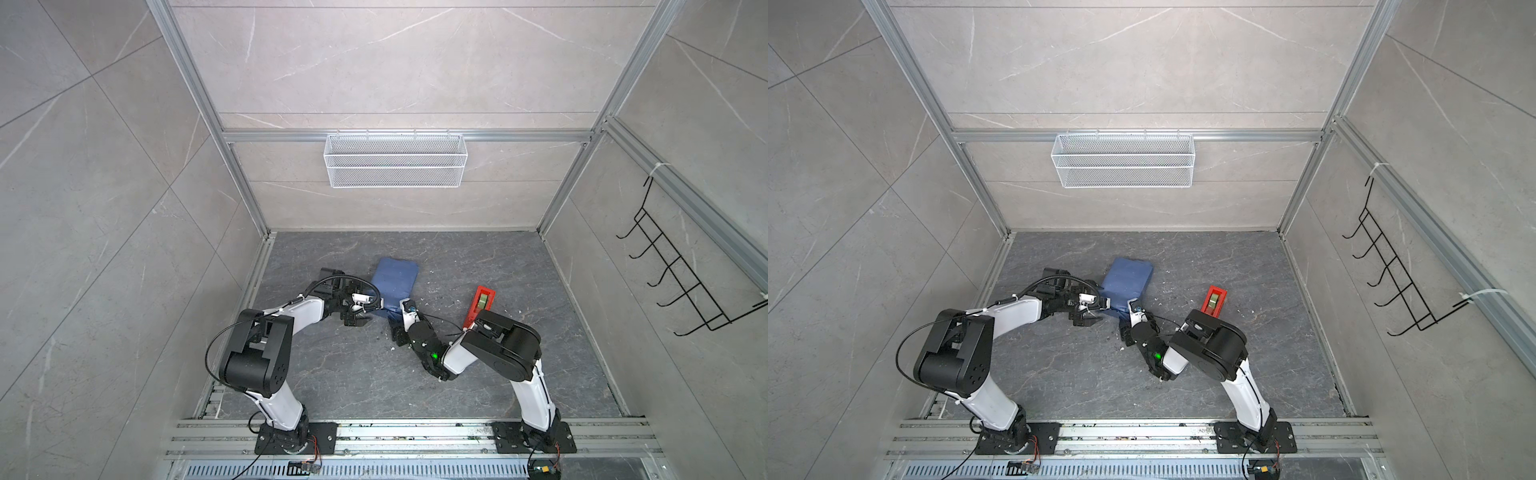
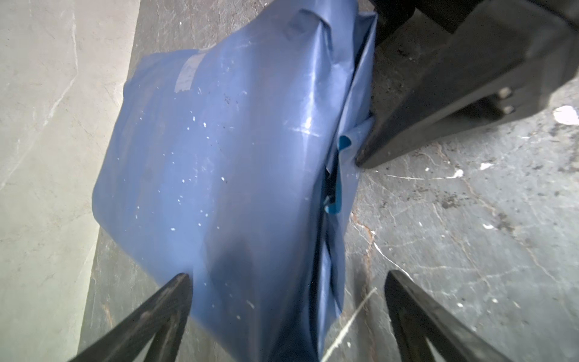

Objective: Wrap a gift box in wrapping paper
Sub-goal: Fifth fold the wrapping paper around the gift box.

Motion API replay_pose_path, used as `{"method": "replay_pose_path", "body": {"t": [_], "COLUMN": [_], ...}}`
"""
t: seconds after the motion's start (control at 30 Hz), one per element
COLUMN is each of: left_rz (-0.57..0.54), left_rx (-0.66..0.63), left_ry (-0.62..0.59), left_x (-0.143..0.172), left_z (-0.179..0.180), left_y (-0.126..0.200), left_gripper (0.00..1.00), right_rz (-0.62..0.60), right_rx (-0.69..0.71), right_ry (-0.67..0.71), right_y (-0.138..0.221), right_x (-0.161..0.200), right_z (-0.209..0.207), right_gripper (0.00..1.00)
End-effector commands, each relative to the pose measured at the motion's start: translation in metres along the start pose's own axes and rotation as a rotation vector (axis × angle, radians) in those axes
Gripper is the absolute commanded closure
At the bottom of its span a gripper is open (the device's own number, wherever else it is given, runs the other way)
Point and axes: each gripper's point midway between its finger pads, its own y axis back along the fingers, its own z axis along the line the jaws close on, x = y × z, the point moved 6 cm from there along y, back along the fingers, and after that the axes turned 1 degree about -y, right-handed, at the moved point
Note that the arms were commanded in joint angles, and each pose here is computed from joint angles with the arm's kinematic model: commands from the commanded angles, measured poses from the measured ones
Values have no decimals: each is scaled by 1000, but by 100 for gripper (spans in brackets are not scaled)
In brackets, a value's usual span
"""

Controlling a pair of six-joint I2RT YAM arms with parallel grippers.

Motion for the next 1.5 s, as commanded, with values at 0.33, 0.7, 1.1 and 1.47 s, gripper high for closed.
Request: {"method": "replay_pose_path", "body": {"t": [0.33, 0.7, 1.1, 1.47], "left_rz": [-21, -12, 0, -3], "left_rx": [104, 148, 161, 150], "left_ry": [4, 9, 21, 32], "left_x": [6, 3, 7, 7], "left_z": [-23, -35, -41, -43], "left_y": [-23, -29, -32, -31], "left_gripper": [29, 42, 43, 43], "right_rz": [-12, -9, 88, 507], "right_rx": [-11, -14, 5, 217], "right_ry": [-10, -39, -113, -357], "right_y": [-6, 0, 67, 167], "right_x": [-8, -8, -42, -124], "right_z": [3, -1, -24, -117], "right_gripper": [30, 31, 17, 22]}}
